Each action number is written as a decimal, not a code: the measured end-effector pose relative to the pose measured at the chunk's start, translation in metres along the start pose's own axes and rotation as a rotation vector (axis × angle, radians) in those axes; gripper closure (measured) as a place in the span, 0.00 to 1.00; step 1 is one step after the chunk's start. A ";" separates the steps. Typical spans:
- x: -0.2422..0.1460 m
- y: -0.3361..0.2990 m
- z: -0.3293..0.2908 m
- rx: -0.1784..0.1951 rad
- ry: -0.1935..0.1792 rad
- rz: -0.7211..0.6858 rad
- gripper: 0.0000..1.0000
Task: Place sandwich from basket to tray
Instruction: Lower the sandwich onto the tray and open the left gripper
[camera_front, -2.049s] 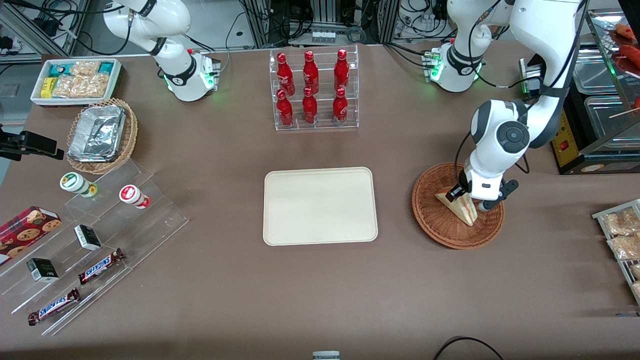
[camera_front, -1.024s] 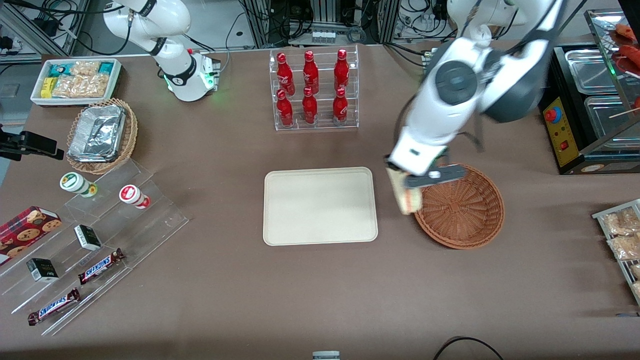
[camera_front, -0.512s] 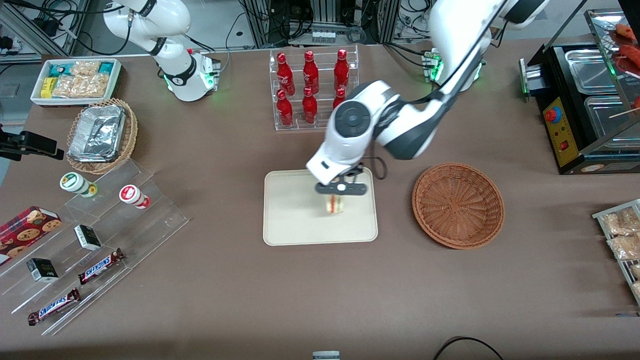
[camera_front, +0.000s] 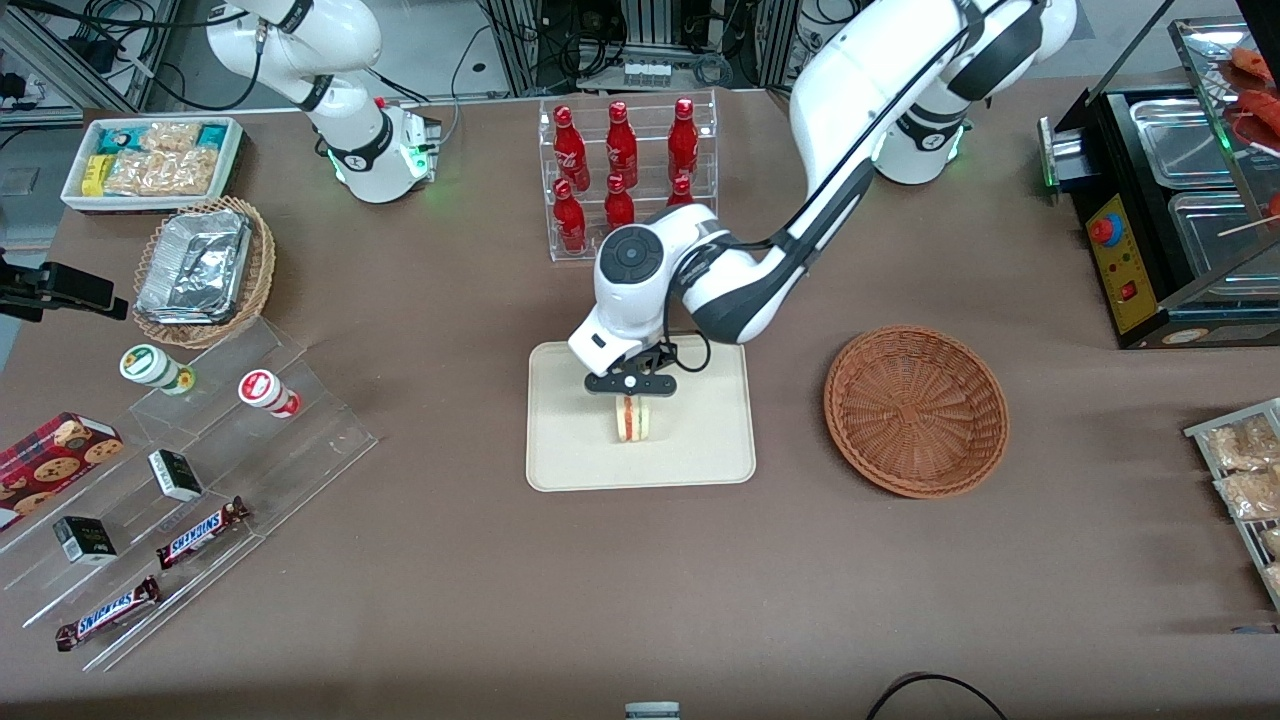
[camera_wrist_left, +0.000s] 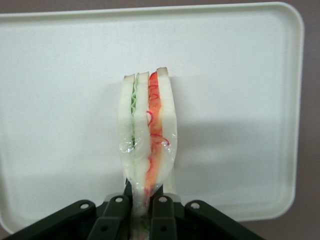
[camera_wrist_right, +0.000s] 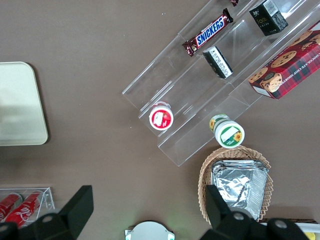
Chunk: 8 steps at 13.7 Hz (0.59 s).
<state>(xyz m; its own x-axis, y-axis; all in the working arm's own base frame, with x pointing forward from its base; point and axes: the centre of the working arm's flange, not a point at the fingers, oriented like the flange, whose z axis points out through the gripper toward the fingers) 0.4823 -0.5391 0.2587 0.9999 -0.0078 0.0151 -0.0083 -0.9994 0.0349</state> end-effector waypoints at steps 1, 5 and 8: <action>-0.002 0.002 0.009 0.014 0.010 -0.016 0.85; -0.002 0.004 0.016 0.023 0.021 -0.027 0.80; 0.003 0.006 0.006 0.009 0.036 -0.039 0.56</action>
<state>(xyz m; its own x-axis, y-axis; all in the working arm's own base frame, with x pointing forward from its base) 0.4855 -0.5455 0.2528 0.9983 0.0319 0.0495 0.0306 -0.9992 0.0273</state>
